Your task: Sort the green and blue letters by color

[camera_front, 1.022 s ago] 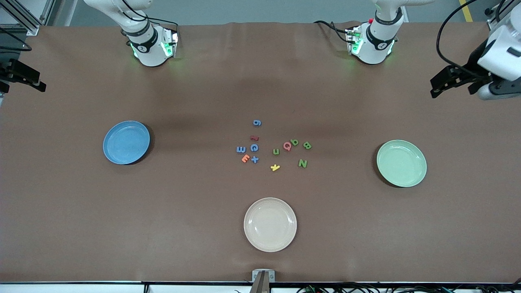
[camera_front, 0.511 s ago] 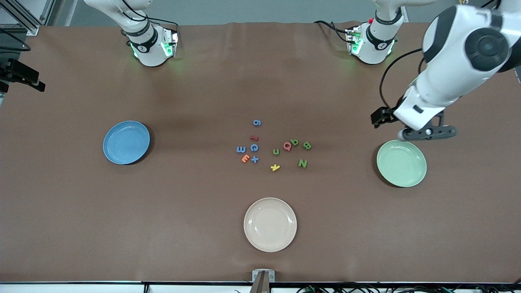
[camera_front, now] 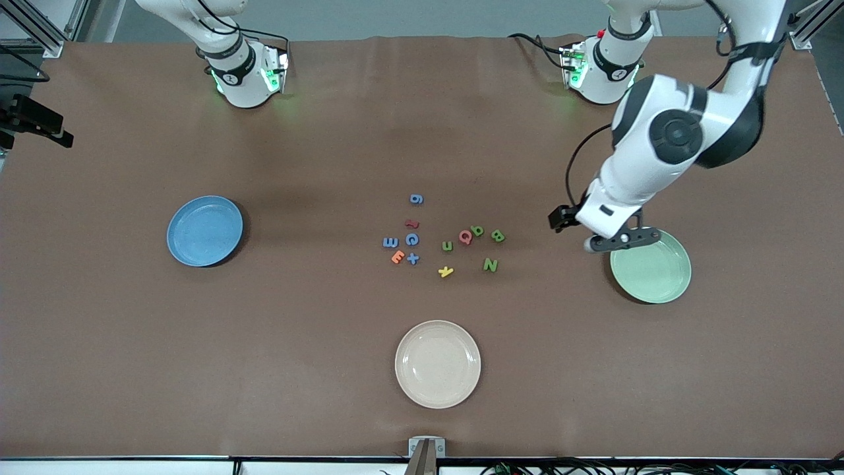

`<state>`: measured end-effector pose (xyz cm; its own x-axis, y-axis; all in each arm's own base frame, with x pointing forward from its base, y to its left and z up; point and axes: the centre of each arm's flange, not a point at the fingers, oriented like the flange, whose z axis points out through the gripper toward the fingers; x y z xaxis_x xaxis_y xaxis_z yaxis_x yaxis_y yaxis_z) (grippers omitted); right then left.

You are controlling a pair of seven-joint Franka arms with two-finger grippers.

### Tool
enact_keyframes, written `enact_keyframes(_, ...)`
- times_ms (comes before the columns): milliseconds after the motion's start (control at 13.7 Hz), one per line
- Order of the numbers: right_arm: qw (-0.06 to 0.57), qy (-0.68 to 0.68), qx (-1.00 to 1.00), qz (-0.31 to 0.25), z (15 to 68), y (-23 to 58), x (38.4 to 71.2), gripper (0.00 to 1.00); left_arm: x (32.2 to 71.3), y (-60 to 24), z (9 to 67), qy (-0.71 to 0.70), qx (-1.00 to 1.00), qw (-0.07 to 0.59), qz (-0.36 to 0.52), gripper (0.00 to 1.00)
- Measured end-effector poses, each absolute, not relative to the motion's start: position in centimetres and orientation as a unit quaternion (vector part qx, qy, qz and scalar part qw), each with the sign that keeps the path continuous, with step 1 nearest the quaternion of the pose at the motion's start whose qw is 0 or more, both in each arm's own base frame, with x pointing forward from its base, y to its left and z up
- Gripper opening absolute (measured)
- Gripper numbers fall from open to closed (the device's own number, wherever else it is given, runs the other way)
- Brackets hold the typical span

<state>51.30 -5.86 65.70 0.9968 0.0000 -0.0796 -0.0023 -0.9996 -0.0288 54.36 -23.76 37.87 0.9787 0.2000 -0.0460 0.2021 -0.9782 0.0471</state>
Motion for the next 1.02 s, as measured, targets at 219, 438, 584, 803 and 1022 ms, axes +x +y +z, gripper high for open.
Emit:
enact_keyframes(219,0.015,0.001,-0.999,0.04,65.7,-5.9,51.3,1.0,53.5,-28.1,33.4,0.156,0.986,0.041,-0.027,0.92)
enact_keyframes(438,0.015,0.001,-0.999,0.04,65.7,-5.9,51.3,1.0,51.9,-30.6,29.0,0.194,0.979,0.059,-0.023,0.85)
enact_keyframes(584,0.015,0.001,-0.999,0.041,65.7,-5.9,51.3,1.0,50.9,-31.4,26.4,0.208,0.976,0.056,-0.03,0.81)
enact_keyframes(803,0.015,0.001,-0.999,0.041,65.7,-5.9,51.3,1.0,49.9,-32.4,23.7,0.217,0.976,0.026,-0.026,0.76)
enact_keyframes(1022,0.015,0.001,-0.999,0.041,65.7,-5.9,51.3,1.0,49.3,-33.0,21.8,0.223,0.975,0.004,-0.019,0.7)
